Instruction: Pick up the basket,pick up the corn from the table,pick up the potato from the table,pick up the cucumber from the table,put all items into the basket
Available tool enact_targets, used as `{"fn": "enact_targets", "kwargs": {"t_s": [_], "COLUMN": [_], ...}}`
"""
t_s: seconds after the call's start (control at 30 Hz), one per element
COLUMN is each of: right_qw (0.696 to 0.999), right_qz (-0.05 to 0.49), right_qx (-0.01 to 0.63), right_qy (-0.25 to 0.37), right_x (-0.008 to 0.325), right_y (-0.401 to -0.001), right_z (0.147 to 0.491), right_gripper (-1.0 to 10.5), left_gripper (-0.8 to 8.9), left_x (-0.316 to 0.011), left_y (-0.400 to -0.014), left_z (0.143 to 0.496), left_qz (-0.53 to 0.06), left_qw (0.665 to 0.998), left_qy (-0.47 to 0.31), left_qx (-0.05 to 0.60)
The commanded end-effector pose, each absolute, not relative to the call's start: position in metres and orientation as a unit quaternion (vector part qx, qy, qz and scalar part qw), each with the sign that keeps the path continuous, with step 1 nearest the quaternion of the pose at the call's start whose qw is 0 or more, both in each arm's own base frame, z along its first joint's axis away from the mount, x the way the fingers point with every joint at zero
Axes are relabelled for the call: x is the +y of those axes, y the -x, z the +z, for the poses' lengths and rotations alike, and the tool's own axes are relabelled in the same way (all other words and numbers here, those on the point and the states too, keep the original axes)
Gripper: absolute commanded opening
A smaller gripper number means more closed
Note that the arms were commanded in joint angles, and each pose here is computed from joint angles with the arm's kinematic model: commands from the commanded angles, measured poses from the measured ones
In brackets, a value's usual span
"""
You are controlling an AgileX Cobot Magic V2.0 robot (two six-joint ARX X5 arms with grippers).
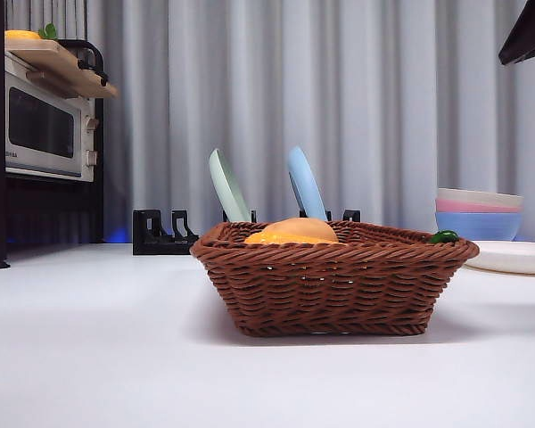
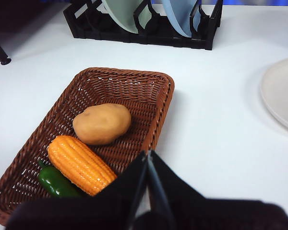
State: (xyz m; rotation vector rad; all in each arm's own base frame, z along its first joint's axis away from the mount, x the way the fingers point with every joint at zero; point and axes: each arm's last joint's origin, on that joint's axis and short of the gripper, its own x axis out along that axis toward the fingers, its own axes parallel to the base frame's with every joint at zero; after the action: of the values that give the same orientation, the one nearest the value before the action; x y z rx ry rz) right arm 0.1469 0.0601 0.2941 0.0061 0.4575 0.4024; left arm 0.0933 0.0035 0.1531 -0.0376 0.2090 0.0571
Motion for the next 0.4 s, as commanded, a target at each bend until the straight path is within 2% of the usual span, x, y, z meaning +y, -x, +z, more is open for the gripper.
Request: {"fn": "enact_targets", "kwargs": {"t_s": [0.03,0.3,0.4], "right_qw": [0.955,0.954,0.957], "right_qz": [0.196,0.196,0.199], "right_qx": [0.224,0.225,0.208], "right_qy": [-0.006,-0.005,0.032], "right_x": [0.0601,0.0601,0.0573], "right_y": [-0.1470,-0.1469,-0.1441], "right_z": [0.2934,0.2933,0.2953], "right_gripper": [0.0,0.0,0.0], "left_gripper": [-0.03,-0.03,-0.03], "left_x": [0.0038,0.0039,0.0039], "left_y": [-0.0940,-0.0940,-0.0940], "left_z": [0.1484,0.1485,0.1485], "left_qz": [0.029,0.029,0.029], "left_qw": [0.994,0.994,0.994], "left_qy": [0.014,0.014,0.014], "left_qx": [0.107,0.107,0.107]}}
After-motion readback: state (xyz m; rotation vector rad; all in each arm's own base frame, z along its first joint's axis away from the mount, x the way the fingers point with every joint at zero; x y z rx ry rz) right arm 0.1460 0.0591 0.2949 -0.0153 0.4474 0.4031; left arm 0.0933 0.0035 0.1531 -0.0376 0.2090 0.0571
